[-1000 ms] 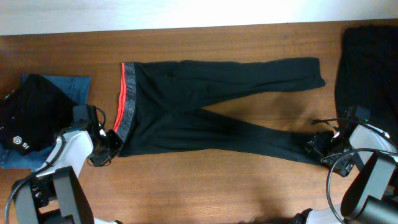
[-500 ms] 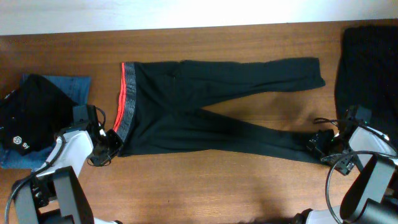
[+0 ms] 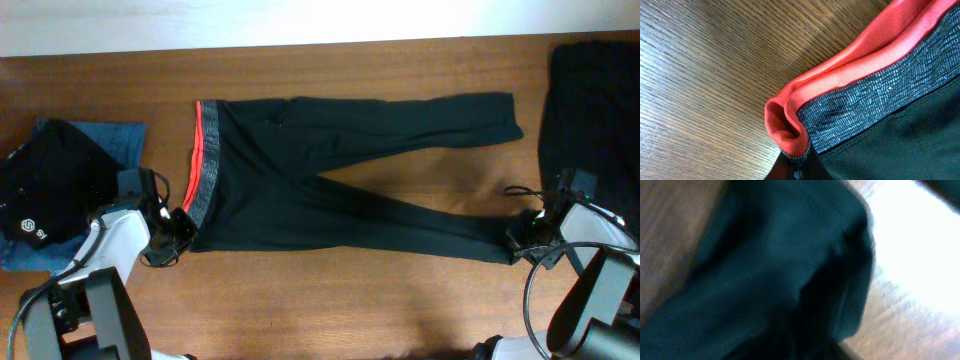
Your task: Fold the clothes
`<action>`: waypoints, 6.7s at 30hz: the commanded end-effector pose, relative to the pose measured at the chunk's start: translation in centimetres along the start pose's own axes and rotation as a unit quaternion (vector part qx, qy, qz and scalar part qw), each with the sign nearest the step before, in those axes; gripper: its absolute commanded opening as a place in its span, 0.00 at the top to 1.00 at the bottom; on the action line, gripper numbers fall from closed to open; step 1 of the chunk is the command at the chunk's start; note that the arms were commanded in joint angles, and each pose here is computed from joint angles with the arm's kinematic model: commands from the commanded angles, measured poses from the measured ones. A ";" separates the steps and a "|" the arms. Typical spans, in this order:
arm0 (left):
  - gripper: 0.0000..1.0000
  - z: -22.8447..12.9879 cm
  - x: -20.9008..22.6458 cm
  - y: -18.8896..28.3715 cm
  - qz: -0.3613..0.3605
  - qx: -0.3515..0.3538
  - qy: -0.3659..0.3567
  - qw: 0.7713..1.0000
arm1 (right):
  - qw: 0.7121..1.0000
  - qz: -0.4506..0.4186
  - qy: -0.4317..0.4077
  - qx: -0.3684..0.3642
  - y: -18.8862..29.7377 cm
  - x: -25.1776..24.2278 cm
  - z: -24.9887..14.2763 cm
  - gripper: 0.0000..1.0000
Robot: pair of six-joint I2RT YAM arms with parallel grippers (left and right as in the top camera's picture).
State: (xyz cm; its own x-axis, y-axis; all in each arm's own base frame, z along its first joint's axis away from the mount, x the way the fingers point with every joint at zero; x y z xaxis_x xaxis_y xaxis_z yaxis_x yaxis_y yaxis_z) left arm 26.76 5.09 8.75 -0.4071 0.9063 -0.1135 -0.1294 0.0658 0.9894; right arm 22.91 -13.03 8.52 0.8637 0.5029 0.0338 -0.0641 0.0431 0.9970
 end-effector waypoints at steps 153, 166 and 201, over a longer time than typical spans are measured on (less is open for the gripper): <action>1.00 11.4 -3.9 5.0 -0.037 -0.347 -0.073 0.934 | 0.919 0.038 0.389 -0.045 4.5 17.8 7.4 0.40; 1.00 11.2 -3.6 4.9 -0.023 -0.342 -0.067 0.937 | 0.883 0.093 0.459 -0.024 2.6 19.0 7.1 0.35; 1.00 11.1 -3.6 4.8 -0.022 -0.337 -0.067 0.939 | 0.914 0.060 0.401 -0.007 4.3 18.1 7.0 0.96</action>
State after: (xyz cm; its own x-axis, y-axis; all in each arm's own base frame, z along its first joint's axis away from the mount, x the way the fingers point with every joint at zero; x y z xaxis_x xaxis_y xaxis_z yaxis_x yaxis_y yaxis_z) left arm 37.23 6.61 14.68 -0.2720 0.9566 -0.1048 -0.7019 -0.1227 0.7016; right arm 41.52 -9.42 10.30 0.1469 0.9842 0.0985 -0.0841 -0.0868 0.9927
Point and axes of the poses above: each gripper's point midway between its finger pads, its own y axis back along the fingers, its own x axis along the line the jaws close on, z = x × y, the point moved 9 cm from there along y, back along the fingers, and after that the axes turned 12 degrees about -y, right-handed, at the moved point
